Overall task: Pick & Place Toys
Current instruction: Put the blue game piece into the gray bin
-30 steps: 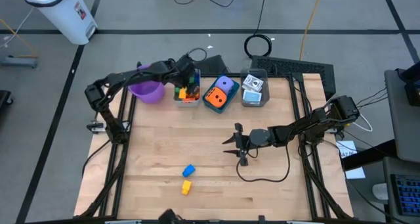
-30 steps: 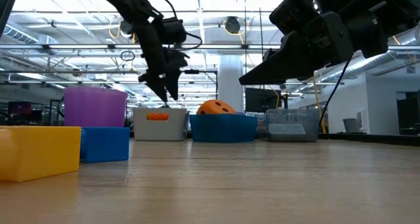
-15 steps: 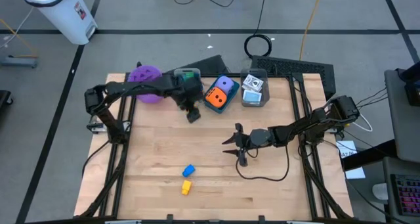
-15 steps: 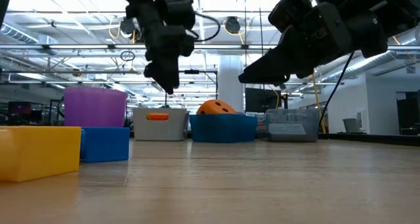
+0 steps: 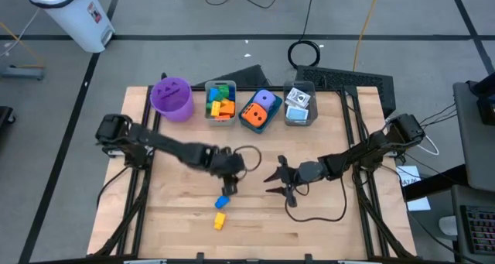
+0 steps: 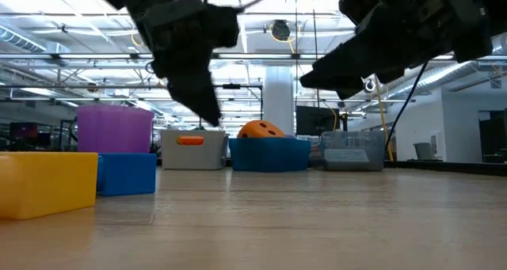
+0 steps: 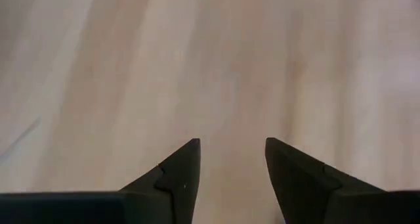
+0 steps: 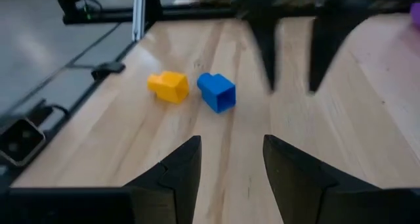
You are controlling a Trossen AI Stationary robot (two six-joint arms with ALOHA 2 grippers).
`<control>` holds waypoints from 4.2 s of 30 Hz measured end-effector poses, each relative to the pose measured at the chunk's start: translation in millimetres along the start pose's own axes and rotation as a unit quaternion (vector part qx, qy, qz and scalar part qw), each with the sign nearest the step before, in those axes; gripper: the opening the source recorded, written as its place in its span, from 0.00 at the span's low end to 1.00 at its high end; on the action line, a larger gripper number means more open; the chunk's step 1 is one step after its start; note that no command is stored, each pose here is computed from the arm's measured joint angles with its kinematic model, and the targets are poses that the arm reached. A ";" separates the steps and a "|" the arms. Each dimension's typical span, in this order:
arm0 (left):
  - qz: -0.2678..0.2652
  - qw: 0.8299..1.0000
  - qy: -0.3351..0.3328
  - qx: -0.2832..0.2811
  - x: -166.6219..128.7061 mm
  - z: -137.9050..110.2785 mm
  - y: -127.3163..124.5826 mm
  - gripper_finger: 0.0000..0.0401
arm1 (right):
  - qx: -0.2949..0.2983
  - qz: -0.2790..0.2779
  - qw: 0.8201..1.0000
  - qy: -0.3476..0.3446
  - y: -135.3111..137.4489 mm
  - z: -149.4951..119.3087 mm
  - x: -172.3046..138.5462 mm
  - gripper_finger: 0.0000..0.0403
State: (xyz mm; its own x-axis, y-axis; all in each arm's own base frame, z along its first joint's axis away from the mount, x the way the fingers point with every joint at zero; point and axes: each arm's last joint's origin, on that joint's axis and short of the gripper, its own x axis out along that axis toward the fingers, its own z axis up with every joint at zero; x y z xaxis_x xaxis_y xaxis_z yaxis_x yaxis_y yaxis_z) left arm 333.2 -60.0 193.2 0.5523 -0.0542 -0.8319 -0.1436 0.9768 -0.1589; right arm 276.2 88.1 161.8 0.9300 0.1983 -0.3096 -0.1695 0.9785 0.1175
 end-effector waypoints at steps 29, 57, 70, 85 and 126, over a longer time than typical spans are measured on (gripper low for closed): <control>-0.039 0.927 -0.373 -0.016 -90.8 -87.4 4.8 0.31 | -0.096 0.101 0.989 0.053 6.5 -2.0 127.5 0.39; -0.024 0.897 -0.440 -0.038 -96.3 -94.5 7.6 0.32 | -0.044 0.110 0.993 0.011 -20.9 -17.5 159.2 0.39; -0.027 0.897 -0.439 -0.044 -96.1 -94.6 7.6 0.32 | -0.044 0.095 0.994 0.023 -20.6 -20.1 159.3 0.39; -0.016 0.898 -0.438 -0.034 -78.4 -91.0 4.4 0.32 | -0.050 0.101 0.993 0.022 -15.0 -27.3 164.1 0.39; -0.020 0.902 -0.431 -0.021 -77.2 -91.9 3.7 0.32 | -0.035 0.092 0.995 -0.007 -15.5 -31.2 188.6 0.01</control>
State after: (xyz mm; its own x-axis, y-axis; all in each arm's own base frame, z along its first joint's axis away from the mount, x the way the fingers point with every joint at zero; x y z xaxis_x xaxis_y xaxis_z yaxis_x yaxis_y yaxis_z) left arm 214.6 -71.3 208.0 0.9882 0.1109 -0.1056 -0.1316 0.9677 -0.2151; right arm 444.0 112.1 72.1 0.8854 0.3738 -0.2764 -0.3589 0.9275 0.1046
